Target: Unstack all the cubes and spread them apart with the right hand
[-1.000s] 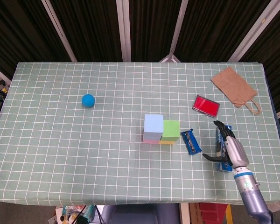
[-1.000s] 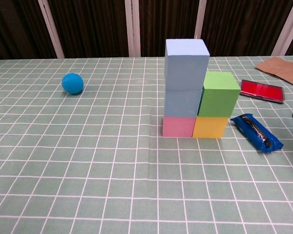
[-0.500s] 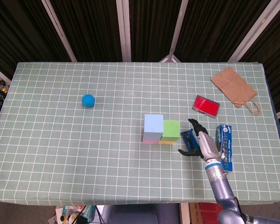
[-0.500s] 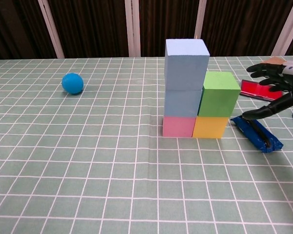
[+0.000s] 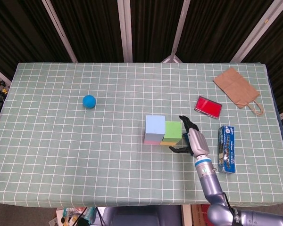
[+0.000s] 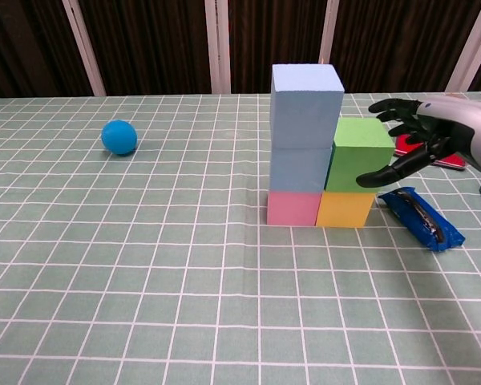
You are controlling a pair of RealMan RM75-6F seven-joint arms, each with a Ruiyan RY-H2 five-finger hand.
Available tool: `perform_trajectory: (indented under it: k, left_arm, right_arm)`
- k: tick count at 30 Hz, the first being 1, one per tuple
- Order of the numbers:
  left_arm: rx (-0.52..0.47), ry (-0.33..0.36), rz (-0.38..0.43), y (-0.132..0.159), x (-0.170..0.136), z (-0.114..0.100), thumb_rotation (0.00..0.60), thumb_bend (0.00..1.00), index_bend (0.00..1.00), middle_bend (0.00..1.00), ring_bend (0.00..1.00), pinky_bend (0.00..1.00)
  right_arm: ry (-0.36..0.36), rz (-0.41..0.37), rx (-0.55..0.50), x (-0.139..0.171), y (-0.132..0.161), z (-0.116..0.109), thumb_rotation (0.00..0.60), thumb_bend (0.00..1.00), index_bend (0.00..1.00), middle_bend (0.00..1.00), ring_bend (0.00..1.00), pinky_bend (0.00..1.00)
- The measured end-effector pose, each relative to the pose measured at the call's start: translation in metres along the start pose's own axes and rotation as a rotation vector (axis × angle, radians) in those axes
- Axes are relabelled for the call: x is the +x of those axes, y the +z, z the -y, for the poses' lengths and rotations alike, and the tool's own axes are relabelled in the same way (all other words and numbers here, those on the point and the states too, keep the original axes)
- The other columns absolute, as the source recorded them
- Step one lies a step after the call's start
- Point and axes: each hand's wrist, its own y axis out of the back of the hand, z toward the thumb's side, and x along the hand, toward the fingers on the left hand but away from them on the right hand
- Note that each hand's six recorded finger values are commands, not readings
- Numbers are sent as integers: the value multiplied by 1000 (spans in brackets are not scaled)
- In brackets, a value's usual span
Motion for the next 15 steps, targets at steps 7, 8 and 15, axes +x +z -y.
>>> perform_trajectory:
  k: [7, 8, 15]
  left_arm:
    - [-3, -6, -10, -2, 2, 1, 600, 255, 37, 0, 0, 0]
    - [-2, -9, -10, -2, 3, 1, 600, 255, 37, 0, 0, 0]
    - [-7, -8, -6, -1, 2, 1, 600, 255, 38, 0, 0, 0]
  right_arm:
    - [-57, -4, -7, -10, 11, 5, 600, 153, 291, 330, 425, 159]
    - [-71, -4, 3, -11, 11, 4, 600, 151, 297, 349, 446, 182]
    - [-109, 24, 75, -18, 3, 2, 600, 155, 308, 403, 526, 242]
